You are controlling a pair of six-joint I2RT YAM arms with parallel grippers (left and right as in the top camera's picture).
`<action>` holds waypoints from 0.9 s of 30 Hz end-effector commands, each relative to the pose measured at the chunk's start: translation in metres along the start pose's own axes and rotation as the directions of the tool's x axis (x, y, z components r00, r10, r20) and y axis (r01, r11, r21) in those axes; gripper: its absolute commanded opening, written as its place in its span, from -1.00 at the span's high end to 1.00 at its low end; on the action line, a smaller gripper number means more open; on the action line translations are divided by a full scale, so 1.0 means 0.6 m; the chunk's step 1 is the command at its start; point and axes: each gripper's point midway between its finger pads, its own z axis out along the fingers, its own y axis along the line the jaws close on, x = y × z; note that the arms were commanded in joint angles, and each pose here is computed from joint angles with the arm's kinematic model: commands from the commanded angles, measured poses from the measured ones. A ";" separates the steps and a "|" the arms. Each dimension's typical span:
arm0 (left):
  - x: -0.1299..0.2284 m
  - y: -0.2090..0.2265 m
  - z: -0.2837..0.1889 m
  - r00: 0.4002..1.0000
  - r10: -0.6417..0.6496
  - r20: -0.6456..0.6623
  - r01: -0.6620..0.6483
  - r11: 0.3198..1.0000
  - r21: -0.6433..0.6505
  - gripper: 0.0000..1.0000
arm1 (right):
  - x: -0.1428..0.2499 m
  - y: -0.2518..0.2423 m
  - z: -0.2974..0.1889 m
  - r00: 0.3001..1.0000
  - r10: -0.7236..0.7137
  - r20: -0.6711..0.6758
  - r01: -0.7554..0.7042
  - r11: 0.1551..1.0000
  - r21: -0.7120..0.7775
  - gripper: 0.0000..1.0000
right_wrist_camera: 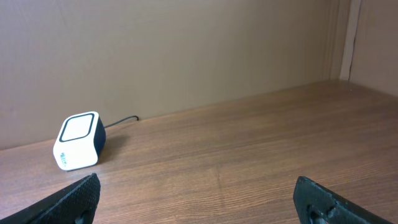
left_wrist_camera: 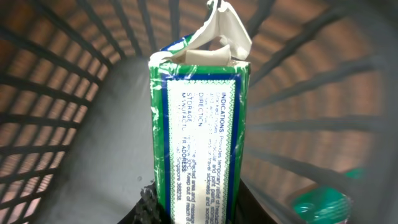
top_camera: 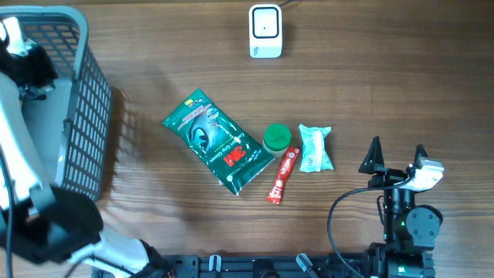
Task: Scan the item barcode
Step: 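Carry the medicine box past the scanner and drop it right of packet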
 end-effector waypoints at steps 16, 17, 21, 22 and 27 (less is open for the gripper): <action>0.143 -0.502 -0.288 0.876 0.386 0.290 -0.482 0.718 0.502 0.55 | -0.003 0.004 -0.001 1.000 -0.012 0.008 0.012 1.000 -0.015 -0.99; 0.163 -0.530 -0.288 0.860 0.420 0.289 -0.509 0.686 0.520 0.55 | -0.003 0.004 -0.001 1.000 -0.012 0.008 0.012 1.000 -0.014 -0.99; 0.249 -0.656 -0.261 0.785 0.553 0.280 -0.597 0.553 0.581 0.55 | -0.003 0.004 -0.001 1.000 -0.012 0.008 0.012 1.000 -0.014 -0.99; 0.262 -0.673 -0.253 0.774 0.569 0.276 -0.605 0.537 0.588 0.55 | -0.003 0.004 -0.001 1.000 -0.012 0.008 0.012 1.000 -0.015 -0.99; 0.363 -0.808 -0.166 0.764 0.615 0.195 -0.569 0.500 0.653 0.56 | -0.003 0.004 -0.001 1.000 -0.012 0.008 0.012 1.000 -0.014 -0.99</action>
